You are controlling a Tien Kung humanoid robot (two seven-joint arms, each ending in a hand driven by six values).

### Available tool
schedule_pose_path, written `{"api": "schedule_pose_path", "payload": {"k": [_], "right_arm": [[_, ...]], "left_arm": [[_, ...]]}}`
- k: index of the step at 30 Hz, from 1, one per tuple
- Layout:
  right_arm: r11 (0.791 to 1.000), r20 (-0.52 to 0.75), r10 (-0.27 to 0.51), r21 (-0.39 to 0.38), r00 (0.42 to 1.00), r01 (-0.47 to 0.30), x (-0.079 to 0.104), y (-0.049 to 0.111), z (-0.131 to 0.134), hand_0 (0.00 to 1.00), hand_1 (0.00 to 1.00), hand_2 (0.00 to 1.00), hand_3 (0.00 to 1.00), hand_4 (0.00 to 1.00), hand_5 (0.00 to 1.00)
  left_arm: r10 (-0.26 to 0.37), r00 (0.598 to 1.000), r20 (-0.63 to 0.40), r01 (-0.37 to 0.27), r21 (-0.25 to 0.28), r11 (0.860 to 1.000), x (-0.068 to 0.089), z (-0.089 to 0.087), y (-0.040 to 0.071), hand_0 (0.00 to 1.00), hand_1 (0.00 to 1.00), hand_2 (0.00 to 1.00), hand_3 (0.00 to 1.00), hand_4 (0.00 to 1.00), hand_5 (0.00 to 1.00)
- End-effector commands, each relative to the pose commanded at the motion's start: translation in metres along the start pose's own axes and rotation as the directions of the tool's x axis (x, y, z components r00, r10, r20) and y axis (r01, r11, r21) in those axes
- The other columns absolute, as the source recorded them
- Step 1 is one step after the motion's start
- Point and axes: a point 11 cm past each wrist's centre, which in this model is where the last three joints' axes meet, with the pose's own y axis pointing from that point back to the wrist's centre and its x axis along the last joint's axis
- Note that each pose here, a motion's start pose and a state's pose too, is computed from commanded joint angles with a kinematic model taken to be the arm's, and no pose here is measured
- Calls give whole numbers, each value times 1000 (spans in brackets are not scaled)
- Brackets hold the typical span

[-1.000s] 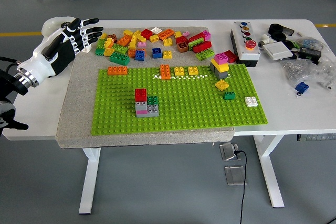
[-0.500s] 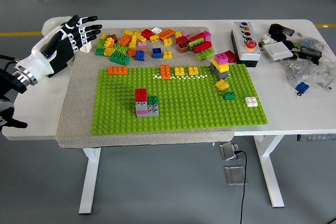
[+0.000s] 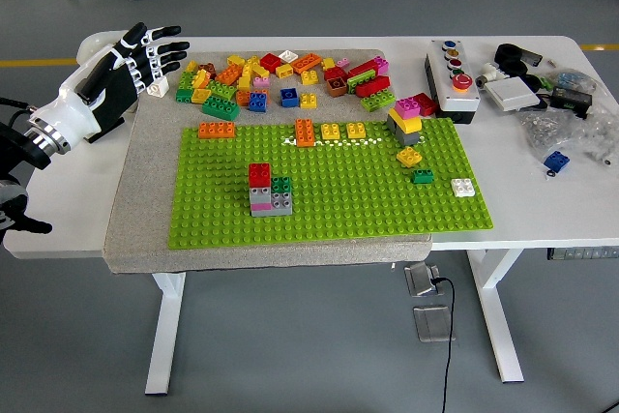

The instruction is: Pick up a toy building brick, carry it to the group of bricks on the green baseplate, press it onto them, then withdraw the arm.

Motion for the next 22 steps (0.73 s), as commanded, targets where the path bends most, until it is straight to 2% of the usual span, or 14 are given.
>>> {"api": "schedule_pose_path", "payload": {"k": [13, 22], "right_arm": [[1000, -11, 1, 1, 1000, -1, 1, 0, -1, 743, 638, 680, 625, 841, 562], [1000, -16, 2, -3, 1000, -2, 1, 0, 2, 743, 637, 680, 624, 840, 562]], "left_arm": [[-1, 1000, -4, 1, 3, 1000, -2, -1, -2, 944, 898, 838, 864, 941, 861], [14, 1000, -3, -14, -7, 1000, 4, 1, -1, 944, 898, 837, 865, 940, 862]]}}
